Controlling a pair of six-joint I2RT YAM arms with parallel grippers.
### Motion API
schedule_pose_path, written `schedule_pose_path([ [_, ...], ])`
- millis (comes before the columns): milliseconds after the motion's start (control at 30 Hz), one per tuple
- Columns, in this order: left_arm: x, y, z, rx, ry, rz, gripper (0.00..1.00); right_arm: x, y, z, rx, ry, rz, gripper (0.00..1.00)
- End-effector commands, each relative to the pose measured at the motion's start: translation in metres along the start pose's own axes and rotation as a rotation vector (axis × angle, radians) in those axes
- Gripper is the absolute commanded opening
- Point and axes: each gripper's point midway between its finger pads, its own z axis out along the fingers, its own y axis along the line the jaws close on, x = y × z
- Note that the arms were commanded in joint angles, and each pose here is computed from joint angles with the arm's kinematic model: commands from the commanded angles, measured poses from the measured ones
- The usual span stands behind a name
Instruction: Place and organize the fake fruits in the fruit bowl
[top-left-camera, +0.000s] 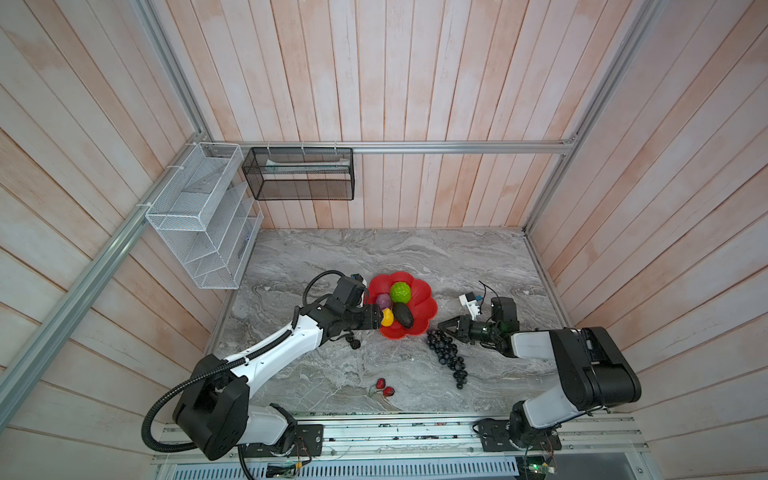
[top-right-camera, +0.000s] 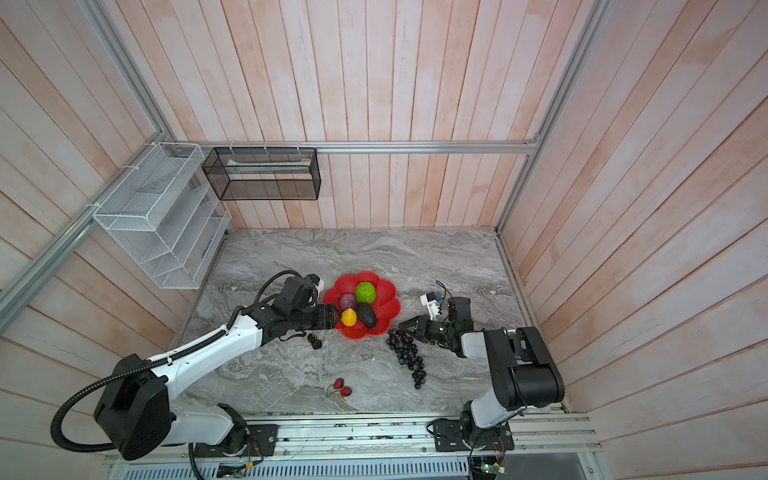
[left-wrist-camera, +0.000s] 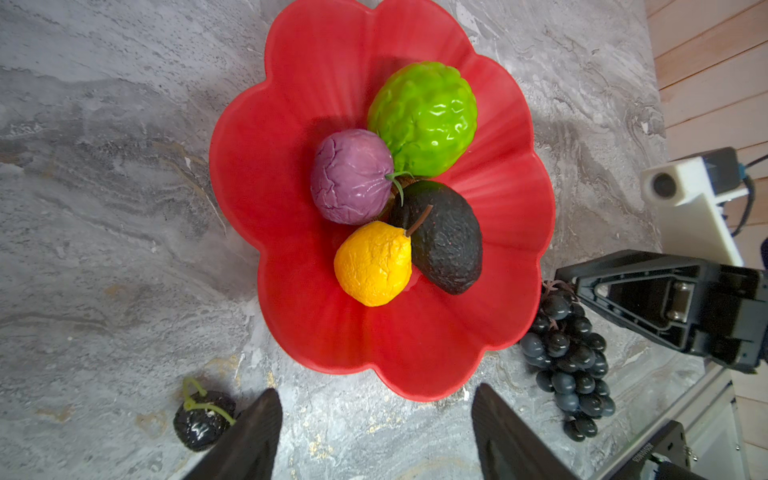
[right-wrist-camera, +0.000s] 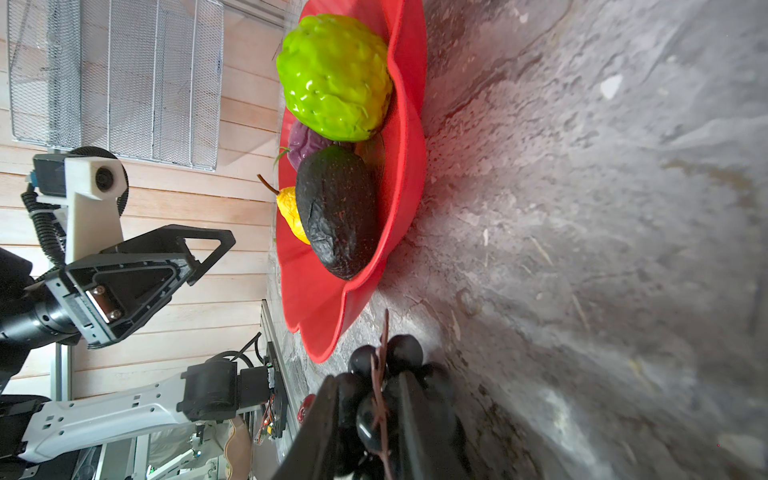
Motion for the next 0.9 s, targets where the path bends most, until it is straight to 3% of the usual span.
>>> schedule_pose_path([
  [0,-0.0082,-0.0023,-0.0017,0.0,-0.012,-0.007,0.75,0.0069,-0.0046,-0.0028,0.011,0.02,0.011,0.26],
  [267,-0.009,-0.003,-0.001,0.002,-0.013,-0.007,0.75,0.0127,-0.0046,-0.0043,0.0,0.028,0.021,0.25],
  [800,-0.0106,-0.0033,-0.0032,-0.001,-0.017,-0.008,0.75,0.0066,0.0018,-0.0047,-0.021,0.017,0.011,0.06],
  [867,-0.0103,-0.0031,-0.0027,-0.002,-0.015,-0.009,0.75,0.0064,0.0027,-0.006,-0.018,0.013,0.006,0.0],
])
